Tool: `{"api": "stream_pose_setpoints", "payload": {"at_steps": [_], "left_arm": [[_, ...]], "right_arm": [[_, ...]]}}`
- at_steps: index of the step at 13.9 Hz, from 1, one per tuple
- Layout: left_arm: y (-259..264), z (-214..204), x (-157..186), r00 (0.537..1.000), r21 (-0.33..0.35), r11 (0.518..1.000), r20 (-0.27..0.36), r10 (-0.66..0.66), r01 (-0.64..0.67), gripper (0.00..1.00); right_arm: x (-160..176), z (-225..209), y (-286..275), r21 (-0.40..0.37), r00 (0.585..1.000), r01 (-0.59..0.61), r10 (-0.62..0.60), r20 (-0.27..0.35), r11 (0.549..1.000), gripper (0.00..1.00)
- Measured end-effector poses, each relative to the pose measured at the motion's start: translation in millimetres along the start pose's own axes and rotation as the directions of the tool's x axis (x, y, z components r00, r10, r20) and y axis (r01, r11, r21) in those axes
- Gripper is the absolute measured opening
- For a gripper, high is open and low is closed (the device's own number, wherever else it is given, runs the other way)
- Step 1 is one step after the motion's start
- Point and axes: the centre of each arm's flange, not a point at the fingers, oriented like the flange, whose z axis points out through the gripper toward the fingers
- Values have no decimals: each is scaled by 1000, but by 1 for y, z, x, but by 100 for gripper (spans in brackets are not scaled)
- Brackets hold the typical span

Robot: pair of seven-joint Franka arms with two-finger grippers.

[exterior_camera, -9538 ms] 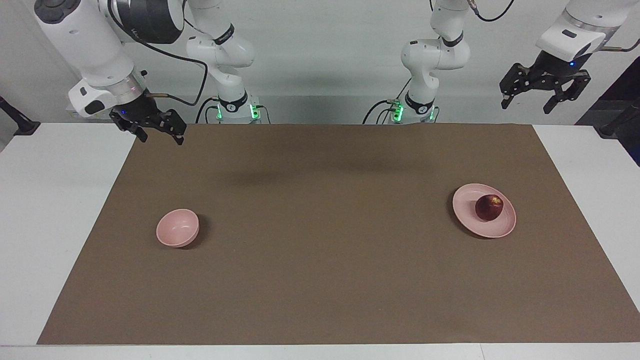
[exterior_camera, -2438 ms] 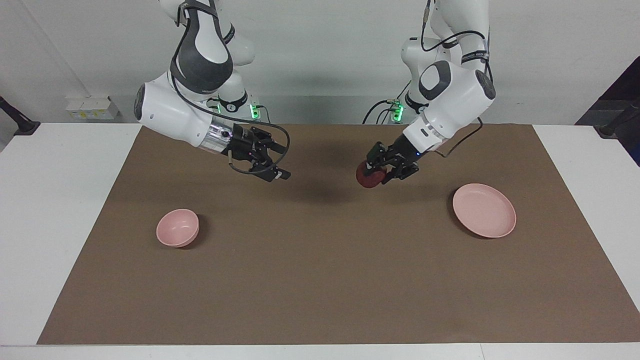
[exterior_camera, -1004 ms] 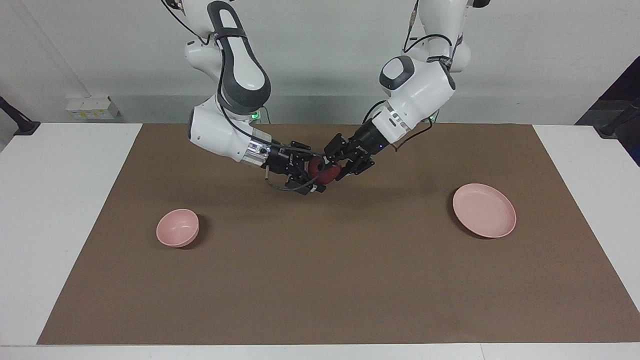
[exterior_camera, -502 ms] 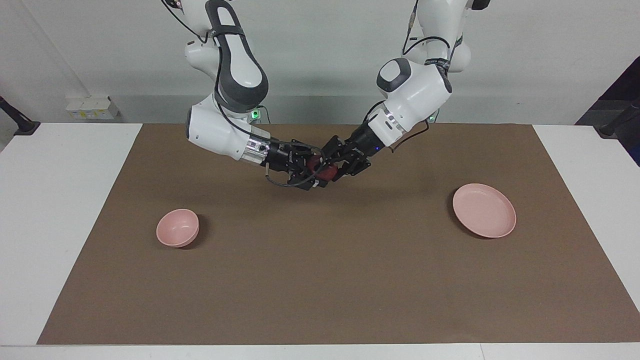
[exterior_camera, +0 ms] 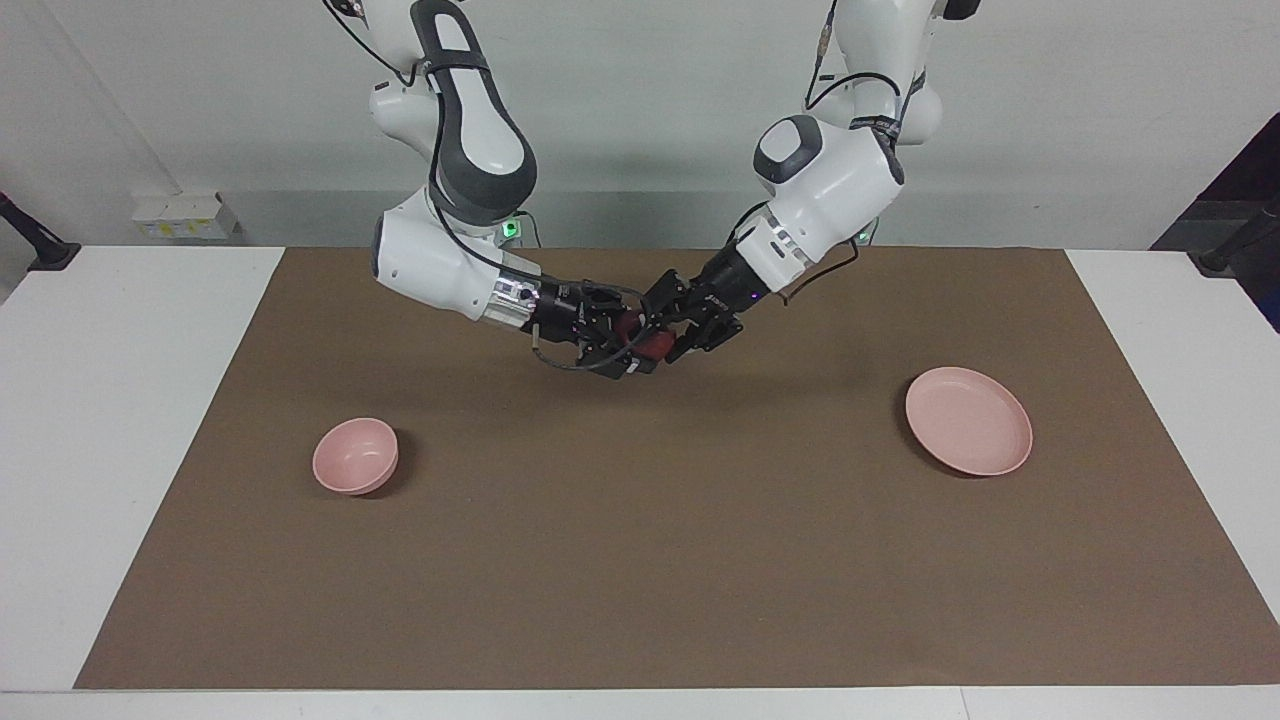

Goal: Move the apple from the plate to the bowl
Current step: 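Close the right gripper on the apple and open the left gripper, then carry the apple toward the bowl while the left gripper withdraws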

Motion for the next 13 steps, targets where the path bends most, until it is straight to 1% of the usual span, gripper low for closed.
{"api": "stream_pose_setpoints", "payload": {"at_steps": [1,3,4,6,8,10,11,13], "left_arm": [[2,-1,0,1000,0,1000,-3,7,-7,76],[7,-4,1,1000,10,999,-3,30,-30,97],[8,-7,2,999,22,999,4,45,-45,100],[3,-23,8,996,71,994,40,81,-83,100],[-14,-51,19,987,175,974,101,127,-143,100],[-31,-79,28,975,293,934,148,166,-204,100],[-38,-87,30,968,350,907,163,189,-236,100],[-53,-97,34,951,464,832,208,231,-304,100]], "right_arm": [[0,1,1,-2,1000,1,-1,1,1000,81],[0,2,2,-6,1000,2,-2,1,1000,81],[0,3,2,-6,1000,3,-3,1,1000,81],[0,3,2,-6,1000,3,-3,1,1000,81],[0,3,2,-6,1000,4,-4,1,1000,81],[0,3,2,-13,1000,11,-11,-8,1000,81],[0,3,3,-22,1000,17,-17,-13,1000,81],[1,0,4,-61,999,35,-36,-18,997,81]]}}
